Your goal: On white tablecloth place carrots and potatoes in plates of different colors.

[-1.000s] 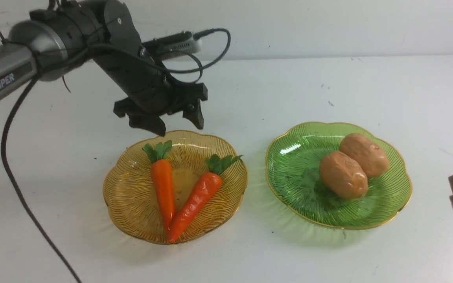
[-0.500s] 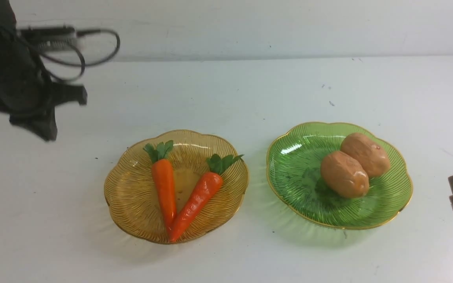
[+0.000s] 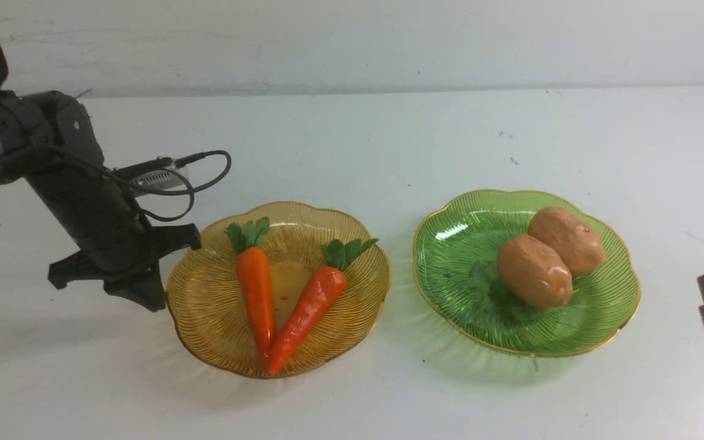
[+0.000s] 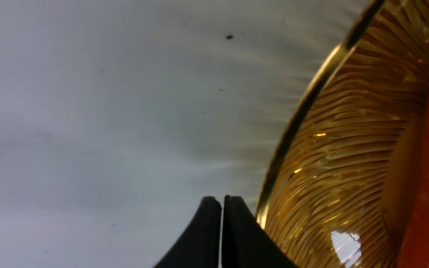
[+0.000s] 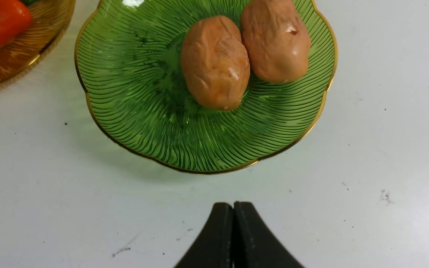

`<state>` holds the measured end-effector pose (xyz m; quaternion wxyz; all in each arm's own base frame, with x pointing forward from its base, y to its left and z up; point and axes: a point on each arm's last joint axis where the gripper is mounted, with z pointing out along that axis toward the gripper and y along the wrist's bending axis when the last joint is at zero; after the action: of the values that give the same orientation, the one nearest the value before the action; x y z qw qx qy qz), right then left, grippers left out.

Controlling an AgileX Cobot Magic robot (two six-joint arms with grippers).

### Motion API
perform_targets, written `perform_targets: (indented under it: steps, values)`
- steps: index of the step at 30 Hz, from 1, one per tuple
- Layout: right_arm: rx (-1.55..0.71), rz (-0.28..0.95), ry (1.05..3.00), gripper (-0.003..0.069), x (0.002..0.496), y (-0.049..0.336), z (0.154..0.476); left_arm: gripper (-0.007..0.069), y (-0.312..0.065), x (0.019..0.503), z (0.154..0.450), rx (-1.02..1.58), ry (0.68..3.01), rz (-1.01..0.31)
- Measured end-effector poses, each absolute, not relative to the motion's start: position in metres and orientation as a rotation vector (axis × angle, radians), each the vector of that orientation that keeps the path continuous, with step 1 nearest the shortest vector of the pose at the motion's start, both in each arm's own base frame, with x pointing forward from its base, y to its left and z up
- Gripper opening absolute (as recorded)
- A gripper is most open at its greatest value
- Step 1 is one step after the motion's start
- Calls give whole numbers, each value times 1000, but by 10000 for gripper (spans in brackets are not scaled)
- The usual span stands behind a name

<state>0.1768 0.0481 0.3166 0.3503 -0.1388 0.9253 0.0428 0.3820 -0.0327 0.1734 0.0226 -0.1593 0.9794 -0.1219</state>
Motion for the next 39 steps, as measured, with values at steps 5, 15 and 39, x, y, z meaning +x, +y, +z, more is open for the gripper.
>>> perform_targets:
  steps: [5,15,39]
  values:
    - [-359,111,2396,-15,177,48,317,-4,-34,385,173,-499,3014,-391]
    - [-363,97,2378,-15,176,47,328,-4,-30,396,236,-378,2890,-327]
    - [-195,180,1385,-15,52,13,307,-4,-26,377,295,-270,2794,-274]
